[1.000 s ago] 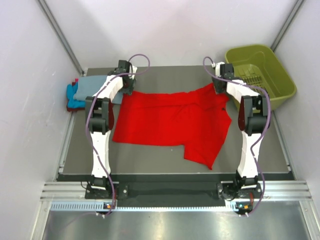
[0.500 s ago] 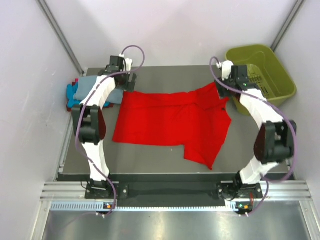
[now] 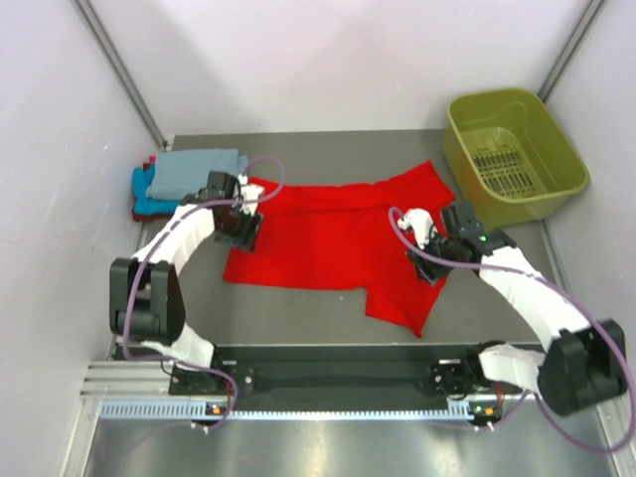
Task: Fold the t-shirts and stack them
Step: Fold the tshirt
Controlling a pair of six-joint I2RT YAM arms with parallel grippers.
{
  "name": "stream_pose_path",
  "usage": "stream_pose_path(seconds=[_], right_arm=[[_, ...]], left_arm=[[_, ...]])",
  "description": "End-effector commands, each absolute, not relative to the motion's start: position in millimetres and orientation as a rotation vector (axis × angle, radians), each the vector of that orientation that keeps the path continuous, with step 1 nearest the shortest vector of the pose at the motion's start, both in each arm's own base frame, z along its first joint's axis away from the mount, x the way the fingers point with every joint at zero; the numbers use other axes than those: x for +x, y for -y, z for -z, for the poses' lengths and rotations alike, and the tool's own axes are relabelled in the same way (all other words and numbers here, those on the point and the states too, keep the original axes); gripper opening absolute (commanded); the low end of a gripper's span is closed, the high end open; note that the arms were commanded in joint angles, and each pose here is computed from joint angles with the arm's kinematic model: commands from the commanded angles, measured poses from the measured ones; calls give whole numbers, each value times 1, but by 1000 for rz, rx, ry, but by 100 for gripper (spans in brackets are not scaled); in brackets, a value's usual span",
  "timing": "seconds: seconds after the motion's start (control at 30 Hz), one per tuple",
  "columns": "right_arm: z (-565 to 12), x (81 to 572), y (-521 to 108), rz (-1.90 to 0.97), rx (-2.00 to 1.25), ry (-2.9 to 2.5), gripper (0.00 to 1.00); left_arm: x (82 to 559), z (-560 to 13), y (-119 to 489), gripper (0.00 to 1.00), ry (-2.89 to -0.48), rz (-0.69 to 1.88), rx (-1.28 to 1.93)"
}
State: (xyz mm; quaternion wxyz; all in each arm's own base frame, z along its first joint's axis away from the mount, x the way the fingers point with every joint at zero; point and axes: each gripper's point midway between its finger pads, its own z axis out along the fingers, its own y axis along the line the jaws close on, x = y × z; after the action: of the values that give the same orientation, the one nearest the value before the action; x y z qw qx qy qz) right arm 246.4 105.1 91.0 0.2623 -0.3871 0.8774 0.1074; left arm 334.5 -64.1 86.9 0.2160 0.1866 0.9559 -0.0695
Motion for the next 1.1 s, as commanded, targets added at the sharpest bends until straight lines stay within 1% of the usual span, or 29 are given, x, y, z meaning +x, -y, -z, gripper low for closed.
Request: stream_pose_path(seconds=[0.0,0.03,0.07,0.13,0.17,0.27,0.33,0.43,0.57,0.63,0.7,0.77,1.07], right_arm=[[-111,227,-116,-365,-1173,-2264,48],[-110,221,-117,-383,-1203,-2265,48],[-111,212,-121,-432,-1256,-2250,46],[-121,211,-129,-458,-1271,-2212,47],[-128,205,-137,-517,-1309,-2190,47],[-129,190,-151,-636,-1395,-2160,51],[-121,185,-158,-651,-1446,-2172,52],[-108,178,-167,-631,-1529,-2163,54],[-83,173,-161,-500,-1680,-2167,53],[-73,170,-156,-445,-1761,-2192,51],[-67,159,-151,-455,-1819,-2239,47],[-59,150,-146,-451,-1871,-2259,46],[-55,133,-146,-442,-1993,-2210,46]], left_arm=[[316,-103,60,60,-2593,177,610],[312,-102,59,61,-2604,176,615],[309,-106,58,61,-2599,173,614],[306,-112,56,60,-2598,160,604],[305,-118,56,60,-2582,154,597],[300,-124,53,61,-2561,133,593],[296,-124,51,60,-2560,124,597],[295,-124,46,60,-2557,103,584],[298,-127,40,61,-2552,61,578],[300,-130,37,61,-2544,42,569],[303,-131,33,61,-2543,24,560],[303,-129,30,61,-2549,19,547],[309,-125,24,61,-2566,-1,535]])
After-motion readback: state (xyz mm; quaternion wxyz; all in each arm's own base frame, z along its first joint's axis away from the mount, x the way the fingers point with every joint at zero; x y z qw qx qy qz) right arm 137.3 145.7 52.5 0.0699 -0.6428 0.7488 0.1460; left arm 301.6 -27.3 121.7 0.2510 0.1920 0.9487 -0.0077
